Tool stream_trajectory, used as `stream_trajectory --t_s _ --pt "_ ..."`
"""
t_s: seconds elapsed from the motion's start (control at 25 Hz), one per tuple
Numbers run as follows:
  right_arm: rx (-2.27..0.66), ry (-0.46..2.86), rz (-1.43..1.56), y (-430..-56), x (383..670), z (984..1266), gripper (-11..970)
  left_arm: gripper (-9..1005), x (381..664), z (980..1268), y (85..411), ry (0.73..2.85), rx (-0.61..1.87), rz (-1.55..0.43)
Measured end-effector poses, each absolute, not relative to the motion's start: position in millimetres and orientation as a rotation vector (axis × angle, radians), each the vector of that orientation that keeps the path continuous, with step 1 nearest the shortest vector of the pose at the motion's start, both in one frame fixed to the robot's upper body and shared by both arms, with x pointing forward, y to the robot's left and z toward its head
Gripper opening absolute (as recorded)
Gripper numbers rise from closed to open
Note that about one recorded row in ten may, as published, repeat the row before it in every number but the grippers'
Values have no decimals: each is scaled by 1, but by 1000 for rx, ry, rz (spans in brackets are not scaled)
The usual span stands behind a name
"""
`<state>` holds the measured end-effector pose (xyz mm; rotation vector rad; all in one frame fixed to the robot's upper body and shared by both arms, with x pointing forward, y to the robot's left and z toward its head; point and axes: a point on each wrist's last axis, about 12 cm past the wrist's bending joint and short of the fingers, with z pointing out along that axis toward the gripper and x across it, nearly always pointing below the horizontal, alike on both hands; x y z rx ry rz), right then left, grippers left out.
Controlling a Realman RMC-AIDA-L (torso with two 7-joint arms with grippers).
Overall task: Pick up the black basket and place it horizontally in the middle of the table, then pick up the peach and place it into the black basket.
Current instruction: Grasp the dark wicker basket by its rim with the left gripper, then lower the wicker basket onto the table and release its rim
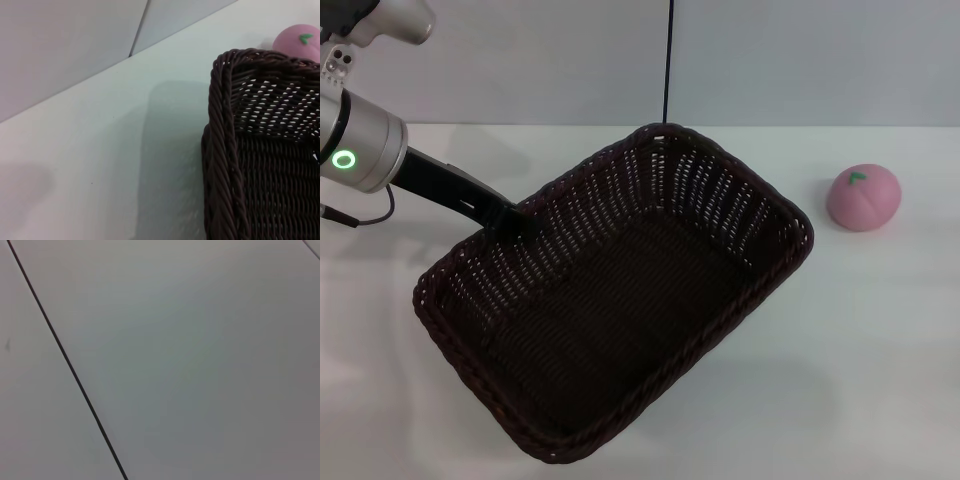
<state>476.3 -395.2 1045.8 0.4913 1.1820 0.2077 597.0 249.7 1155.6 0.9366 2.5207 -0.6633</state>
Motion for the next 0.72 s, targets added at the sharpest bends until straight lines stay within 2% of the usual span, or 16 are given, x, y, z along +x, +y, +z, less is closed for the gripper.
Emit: stream_trajectory --t_s 0.04,0.28,0.72 --pt "492 1182 208 -395 476 1046 676 249 597 1156 250 2519 937 -662" --pt "491 1182 209 -395 477 1046 676 204 597 1157 250 2510 941 -661" --pt "493 1181 209 -395 477 1046 676 203 597 1177 254 2322 1004 -700"
